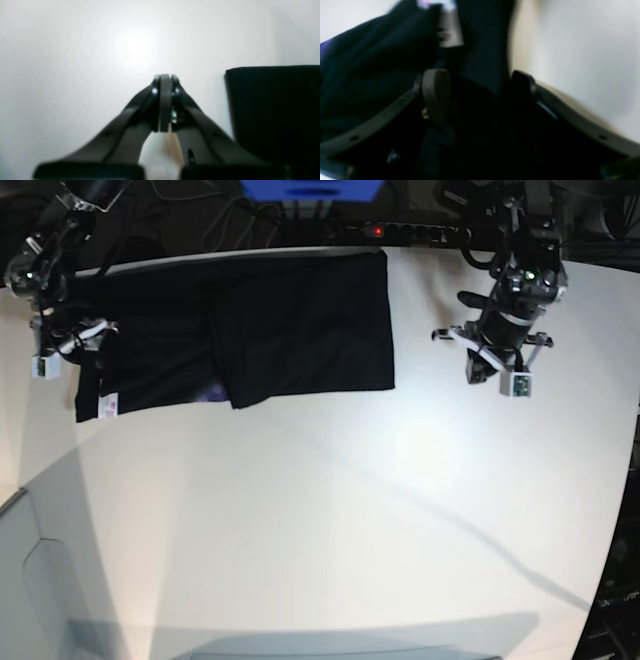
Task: Fold the T-shirt properly
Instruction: 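Raise the left gripper away and adjust the right gripper's hold, then grasp the folded bundle's edges with both grippers and lift, then fold the bundle over with the right gripper and release the left gripper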
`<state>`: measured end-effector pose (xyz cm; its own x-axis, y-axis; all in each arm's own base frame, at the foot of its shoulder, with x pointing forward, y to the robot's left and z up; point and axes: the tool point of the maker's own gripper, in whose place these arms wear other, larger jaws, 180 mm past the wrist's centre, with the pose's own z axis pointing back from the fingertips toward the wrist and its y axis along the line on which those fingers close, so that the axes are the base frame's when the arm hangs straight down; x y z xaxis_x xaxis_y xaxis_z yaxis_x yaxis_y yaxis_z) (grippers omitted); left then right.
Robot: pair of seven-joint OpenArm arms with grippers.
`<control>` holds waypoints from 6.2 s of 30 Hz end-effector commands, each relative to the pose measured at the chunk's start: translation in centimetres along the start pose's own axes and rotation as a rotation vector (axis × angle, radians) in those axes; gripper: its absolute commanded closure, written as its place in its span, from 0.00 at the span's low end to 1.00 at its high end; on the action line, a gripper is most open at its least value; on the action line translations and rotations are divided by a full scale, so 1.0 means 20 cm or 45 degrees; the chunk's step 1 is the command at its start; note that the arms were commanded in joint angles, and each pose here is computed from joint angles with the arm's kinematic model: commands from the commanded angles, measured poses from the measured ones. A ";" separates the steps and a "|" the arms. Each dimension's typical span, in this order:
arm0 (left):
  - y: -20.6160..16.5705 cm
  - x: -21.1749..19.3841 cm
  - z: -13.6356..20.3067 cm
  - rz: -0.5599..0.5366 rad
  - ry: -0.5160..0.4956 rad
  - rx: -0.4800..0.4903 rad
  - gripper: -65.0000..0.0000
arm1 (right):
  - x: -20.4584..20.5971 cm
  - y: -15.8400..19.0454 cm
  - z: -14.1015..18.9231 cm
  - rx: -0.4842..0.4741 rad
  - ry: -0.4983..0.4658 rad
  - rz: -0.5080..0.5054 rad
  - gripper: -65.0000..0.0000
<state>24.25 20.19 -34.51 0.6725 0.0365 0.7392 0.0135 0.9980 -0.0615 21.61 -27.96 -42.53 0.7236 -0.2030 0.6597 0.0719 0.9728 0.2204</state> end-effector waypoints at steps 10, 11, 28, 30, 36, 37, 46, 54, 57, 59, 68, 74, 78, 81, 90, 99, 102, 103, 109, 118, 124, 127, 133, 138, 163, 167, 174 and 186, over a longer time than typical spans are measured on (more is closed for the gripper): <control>0.00 0.04 0.02 -0.013 -0.041 -0.006 1.00 | -0.16 0.11 -0.04 0.066 0.190 0.077 0.77; 0.00 0.04 0.02 -0.013 -0.041 -0.006 1.00 | -0.16 0.11 -0.04 0.066 0.190 0.077 0.84; -0.03 -0.09 -0.04 0.074 0.040 -0.015 1.00 | 0.24 0.09 0.09 -0.037 -0.073 0.200 1.00; -0.03 -0.09 -0.05 0.086 0.040 -0.014 1.00 | 0.26 0.10 0.10 -0.040 -0.091 0.222 1.00; -0.08 -0.11 -0.06 0.129 0.043 -0.032 1.00 | 0.29 0.20 0.17 -0.030 -0.147 0.254 1.00; -0.08 -0.12 -0.07 0.139 0.054 -0.032 1.00 | 0.32 0.23 0.19 -0.029 -0.173 0.268 1.00; -0.19 -0.32 -0.21 0.218 0.206 -0.098 1.00 | 0.28 0.66 0.23 0.183 -0.200 0.410 1.00; -0.43 -0.31 -0.25 0.170 0.223 -0.239 1.00 | 0.18 0.96 0.20 0.404 -0.148 0.479 1.00; -0.51 -0.33 -0.25 0.188 0.233 -0.275 1.00 | 0.15 1.11 0.21 0.525 -0.148 0.506 1.00; -0.53 -0.30 -0.27 0.184 0.222 -0.282 1.00 | 0.14 1.24 0.22 0.632 -0.155 0.520 1.00; -0.52 -0.34 -0.30 0.210 0.253 -0.276 1.00 | 0.09 1.63 0.28 0.919 -0.163 0.655 1.00; -0.52 -0.35 -0.30 0.213 0.260 -0.274 1.00 | 0.12 1.79 0.27 1.034 -0.191 0.728 1.00; -0.51 -0.35 -0.30 0.207 0.259 -0.271 1.00 | 0.08 1.88 0.24 1.106 -0.155 0.766 1.00; -0.50 -0.34 -0.30 0.203 0.257 -0.267 1.00 | 0.07 1.91 0.21 1.132 -0.134 0.785 1.00; -0.40 -0.33 -0.30 0.242 0.245 -0.207 1.00 | 0.03 1.88 0.16 1.118 -0.082 0.801 0.65; -0.19 -0.22 -0.21 0.283 0.135 -0.080 0.88 | 0.08 1.83 0.26 1.095 -0.157 0.839 0.44; -0.10 -0.20 -0.18 0.301 0.105 -0.024 0.87 | 0.11 1.84 0.30 1.095 -0.193 0.847 0.44; -0.07 -0.18 -0.17 0.308 0.090 -0.003 0.87 | 0.13 1.82 0.29 1.074 -0.206 0.841 0.44; 0.20 -0.15 -0.04 0.369 0.016 0.175 0.87 | 0.27 1.60 0.22 0.894 -0.250 0.774 0.44; 0.38 -0.04 0.07 0.389 -0.094 0.304 0.87 | 0.27 1.37 0.21 0.734 -0.230 0.718 0.44; 0.37 -0.01 0.06 0.391 -0.117 0.293 0.87 | 0.12 1.37 0.23 0.757 -0.139 0.676 0.44; 0.37 0.00 0.06 0.391 -0.121 0.293 0.87 | 0.03 1.46 0.26 0.832 -0.093 0.667 0.44; 0.37 0.03 0.05 0.392 -0.142 0.289 0.87 | -0.19 1.72 0.34 1.068 0.013 0.725 0.44; 0.33 0.07 0.06 0.449 -0.177 0.214 0.87 | -0.28 1.84 0.41 1.193 0.047 0.792 0.44; 0.68 0.04 0.28 0.500 -0.230 0.400 0.45 | -0.12 1.77 0.16 1.073 0.010 0.709 0.44; 0.59 -0.03 0.27 0.576 -0.212 0.350 0.45 | -0.12 1.77 0.16 1.082 0.008 0.694 0.44; 0.39 -0.11 0.21 0.673 -0.167 0.226 0.44 | -0.20 1.84 0.18 1.151 0.054 0.734 0.44; -0.29 -0.20 0.11 0.583 0.027 -0.231 0.32 | 0.20 1.44 0.15 0.846 -0.225 0.731 0.44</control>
<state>19.90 14.34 -36.04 0.6631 0.4649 0.5867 -0.1659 0.8556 -0.4904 24.28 -1.54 -32.37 0.4365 0.2472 0.8651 -0.7089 0.6866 0.1615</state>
